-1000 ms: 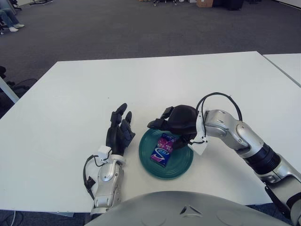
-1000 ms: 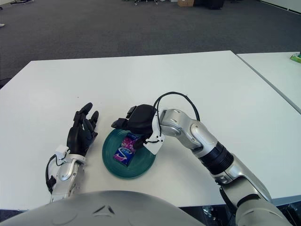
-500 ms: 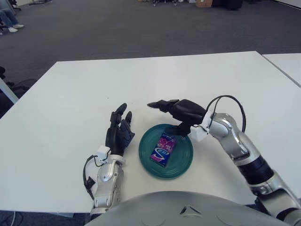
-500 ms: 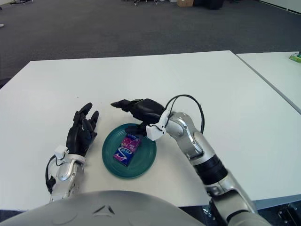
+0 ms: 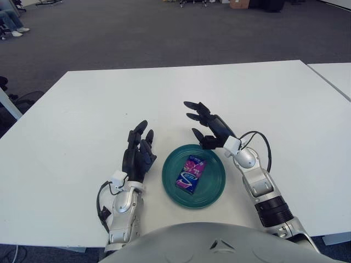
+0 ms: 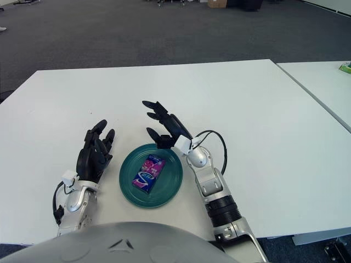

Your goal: Put the gum into the plate.

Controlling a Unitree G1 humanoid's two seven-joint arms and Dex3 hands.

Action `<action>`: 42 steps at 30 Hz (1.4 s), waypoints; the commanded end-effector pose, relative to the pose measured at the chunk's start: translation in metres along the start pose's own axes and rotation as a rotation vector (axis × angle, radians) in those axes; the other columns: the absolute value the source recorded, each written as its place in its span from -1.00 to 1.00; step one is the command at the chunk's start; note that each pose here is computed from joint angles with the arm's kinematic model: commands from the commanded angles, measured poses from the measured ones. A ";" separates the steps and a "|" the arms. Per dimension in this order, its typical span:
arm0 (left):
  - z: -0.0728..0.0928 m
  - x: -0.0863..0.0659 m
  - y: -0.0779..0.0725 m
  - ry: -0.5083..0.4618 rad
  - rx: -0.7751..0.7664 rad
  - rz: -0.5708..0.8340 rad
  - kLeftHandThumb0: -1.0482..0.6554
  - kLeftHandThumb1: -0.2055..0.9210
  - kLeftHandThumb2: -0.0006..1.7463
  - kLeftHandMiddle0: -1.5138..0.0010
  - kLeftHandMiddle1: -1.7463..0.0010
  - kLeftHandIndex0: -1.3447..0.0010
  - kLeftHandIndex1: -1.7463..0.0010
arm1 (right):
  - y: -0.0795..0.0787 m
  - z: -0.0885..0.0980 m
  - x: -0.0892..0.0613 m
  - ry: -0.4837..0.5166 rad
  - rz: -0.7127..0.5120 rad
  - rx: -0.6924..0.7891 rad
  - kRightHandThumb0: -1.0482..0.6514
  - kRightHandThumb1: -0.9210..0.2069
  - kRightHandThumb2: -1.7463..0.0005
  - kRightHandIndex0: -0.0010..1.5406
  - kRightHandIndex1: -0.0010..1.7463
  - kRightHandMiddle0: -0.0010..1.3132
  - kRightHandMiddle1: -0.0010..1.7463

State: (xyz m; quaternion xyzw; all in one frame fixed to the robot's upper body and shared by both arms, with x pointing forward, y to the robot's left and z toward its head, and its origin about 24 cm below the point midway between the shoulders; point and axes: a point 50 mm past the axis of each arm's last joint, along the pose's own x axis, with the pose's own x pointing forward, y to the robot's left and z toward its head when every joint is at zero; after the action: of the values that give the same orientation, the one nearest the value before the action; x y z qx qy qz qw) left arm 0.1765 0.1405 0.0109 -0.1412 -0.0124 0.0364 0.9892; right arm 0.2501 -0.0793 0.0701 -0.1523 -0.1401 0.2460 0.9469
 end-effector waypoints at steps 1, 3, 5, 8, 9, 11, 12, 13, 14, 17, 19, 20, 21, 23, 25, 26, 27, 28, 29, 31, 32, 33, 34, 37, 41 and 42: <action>0.001 0.000 0.001 0.000 0.017 -0.011 -0.84 1.00 0.07 0.52 1.00 1.00 0.12 | -0.015 -0.003 0.005 -0.015 -0.135 0.050 -0.86 -1.00 0.02 -0.53 -0.99 -1.00 -0.52; 0.001 -0.001 0.001 0.002 0.016 -0.010 -0.85 1.00 0.08 0.52 1.00 1.00 0.12 | -0.020 -0.005 0.004 -0.014 -0.168 0.062 -0.86 -1.00 0.02 -0.53 -0.99 -1.00 -0.52; 0.001 -0.001 0.001 0.002 0.016 -0.010 -0.86 1.00 0.08 0.52 1.00 1.00 0.12 | -0.024 -0.005 0.003 -0.012 -0.189 0.075 -0.85 -1.00 0.03 -0.53 -0.99 -1.00 -0.51; 0.001 -0.001 0.002 0.003 0.014 -0.007 -0.87 1.00 0.08 0.51 0.99 0.99 0.11 | -0.027 -0.007 0.002 -0.006 -0.208 0.111 -0.83 -1.00 0.04 -0.54 -1.00 -1.00 -0.51; 0.001 -0.002 0.002 0.002 0.014 -0.005 -0.87 1.00 0.08 0.51 0.99 0.98 0.10 | -0.028 -0.008 0.002 -0.004 -0.214 0.131 -0.82 -1.00 0.04 -0.55 -1.00 -1.00 -0.51; 0.002 -0.002 0.003 0.002 0.014 -0.004 -0.88 1.00 0.08 0.50 0.99 0.97 0.09 | -0.030 -0.009 0.001 0.000 -0.221 0.161 -0.78 -1.00 0.06 -0.57 -1.00 -1.00 -0.52; 0.002 -0.002 0.003 0.001 0.014 -0.004 -0.88 1.00 0.08 0.50 0.99 0.96 0.09 | -0.031 -0.009 0.001 0.002 -0.223 0.172 -0.76 -1.00 0.06 -0.60 -1.00 -1.00 -0.53; 0.002 -0.002 0.003 0.001 0.014 -0.004 -0.88 1.00 0.08 0.50 0.99 0.96 0.09 | -0.033 -0.011 -0.001 0.006 -0.226 0.182 -0.75 -1.00 0.06 -0.62 -1.00 -1.00 -0.54; 0.002 -0.002 0.003 0.001 0.015 -0.004 -0.88 1.00 0.09 0.49 0.99 0.96 0.09 | -0.034 -0.011 -0.001 0.008 -0.228 0.189 -0.74 -1.00 0.06 -0.63 -1.00 -1.00 -0.54; 0.002 -0.002 0.005 -0.001 0.015 -0.003 -0.89 1.00 0.09 0.49 0.99 0.96 0.08 | -0.044 -0.020 -0.014 0.037 -0.253 0.214 -0.71 -1.00 0.07 -0.67 -1.00 -1.00 -0.56; 0.002 -0.002 0.006 -0.002 0.014 0.000 -0.88 1.00 0.08 0.49 0.99 0.95 0.08 | -0.051 -0.027 -0.022 0.065 -0.279 0.234 -0.69 -1.00 0.07 -0.70 -1.00 -1.00 -0.56; 0.002 -0.002 0.006 -0.002 0.012 0.002 -0.88 1.00 0.08 0.49 0.99 0.95 0.08 | -0.052 -0.030 -0.025 0.079 -0.292 0.246 -0.68 -1.00 0.07 -0.71 -1.00 -1.00 -0.56; 0.002 -0.002 0.007 -0.002 0.011 0.003 -0.88 1.00 0.08 0.49 0.99 0.95 0.08 | -0.053 -0.032 -0.026 0.088 -0.300 0.254 -0.68 -1.00 0.07 -0.72 -1.00 -1.00 -0.56; 0.002 -0.002 0.007 -0.002 0.009 0.004 -0.88 1.00 0.08 0.49 0.99 0.95 0.08 | -0.054 -0.034 -0.028 0.103 -0.314 0.266 -0.67 -1.00 0.07 -0.73 -1.00 -1.00 -0.56; 0.002 -0.002 0.008 -0.003 0.009 0.004 -0.87 1.00 0.08 0.50 0.99 0.95 0.08 | -0.054 -0.036 -0.029 0.112 -0.324 0.272 -0.66 -1.00 0.07 -0.74 -1.00 -1.00 -0.56; 0.002 -0.002 0.008 -0.004 0.010 0.004 -0.87 1.00 0.07 0.50 0.99 0.95 0.08 | -0.054 -0.038 -0.030 0.122 -0.334 0.274 -0.66 -1.00 0.07 -0.74 -1.00 -1.00 -0.56; 0.002 -0.002 0.009 -0.005 0.011 0.003 -0.87 1.00 0.07 0.51 1.00 0.96 0.08 | -0.055 -0.040 -0.032 0.129 -0.342 0.275 -0.66 -1.00 0.07 -0.74 -1.00 -1.00 -0.56; 0.002 -0.002 0.009 -0.006 0.012 0.003 -0.87 1.00 0.07 0.51 1.00 0.96 0.08 | -0.055 -0.041 -0.033 0.136 -0.348 0.276 -0.66 -1.00 0.07 -0.74 -1.00 -1.00 -0.56; 0.002 -0.002 0.009 -0.007 0.013 0.002 -0.87 1.00 0.07 0.51 1.00 0.97 0.09 | -0.055 -0.042 -0.033 0.140 -0.352 0.277 -0.65 -1.00 0.06 -0.74 -1.00 -1.00 -0.56; 0.002 -0.002 0.009 -0.006 0.015 0.001 -0.86 1.00 0.07 0.53 1.00 0.97 0.09 | -0.055 -0.046 -0.036 0.153 -0.365 0.281 -0.64 -1.00 0.06 -0.73 -1.00 -1.00 -0.56; 0.002 -0.002 0.009 -0.006 0.016 0.000 -0.86 1.00 0.07 0.53 1.00 0.98 0.09 | -0.055 -0.047 -0.036 0.157 -0.370 0.283 -0.64 -1.00 0.06 -0.73 -0.99 -1.00 -0.56; 0.002 -0.002 0.009 -0.006 0.016 0.000 -0.85 1.00 0.07 0.53 1.00 0.98 0.09 | -0.055 -0.048 -0.037 0.159 -0.373 0.284 -0.64 -1.00 0.06 -0.73 -0.99 -1.00 -0.56; 0.002 -0.002 0.009 -0.005 0.017 -0.001 -0.85 1.00 0.07 0.54 1.00 0.98 0.09 | -0.055 -0.048 -0.038 0.162 -0.377 0.286 -0.64 -1.00 0.06 -0.73 -0.99 -1.00 -0.55; 0.002 -0.003 0.009 -0.003 0.019 -0.001 -0.84 1.00 0.07 0.56 1.00 0.99 0.11 | -0.054 -0.049 -0.040 0.169 -0.389 0.291 -0.63 -1.00 0.04 -0.73 -0.99 -1.00 -0.56; 0.002 -0.003 0.009 -0.001 0.020 0.003 -0.83 1.00 0.07 0.58 1.00 1.00 0.16 | -0.050 -0.051 -0.046 0.187 -0.420 0.300 -0.63 -1.00 0.05 -0.72 -0.99 -1.00 -0.54; 0.002 -0.003 0.009 -0.001 0.021 0.005 -0.83 1.00 0.07 0.58 1.00 1.00 0.17 | -0.050 -0.051 -0.048 0.194 -0.432 0.300 -0.63 -1.00 0.05 -0.72 -0.99 -1.00 -0.54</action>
State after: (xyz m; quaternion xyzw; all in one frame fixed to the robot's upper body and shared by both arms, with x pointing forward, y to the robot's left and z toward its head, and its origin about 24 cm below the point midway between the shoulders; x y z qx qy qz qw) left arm 0.1723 0.1477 0.0088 -0.1344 -0.0082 0.0393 0.9901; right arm 0.2522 -0.1556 0.0329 -0.0062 -0.0412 0.0564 0.9975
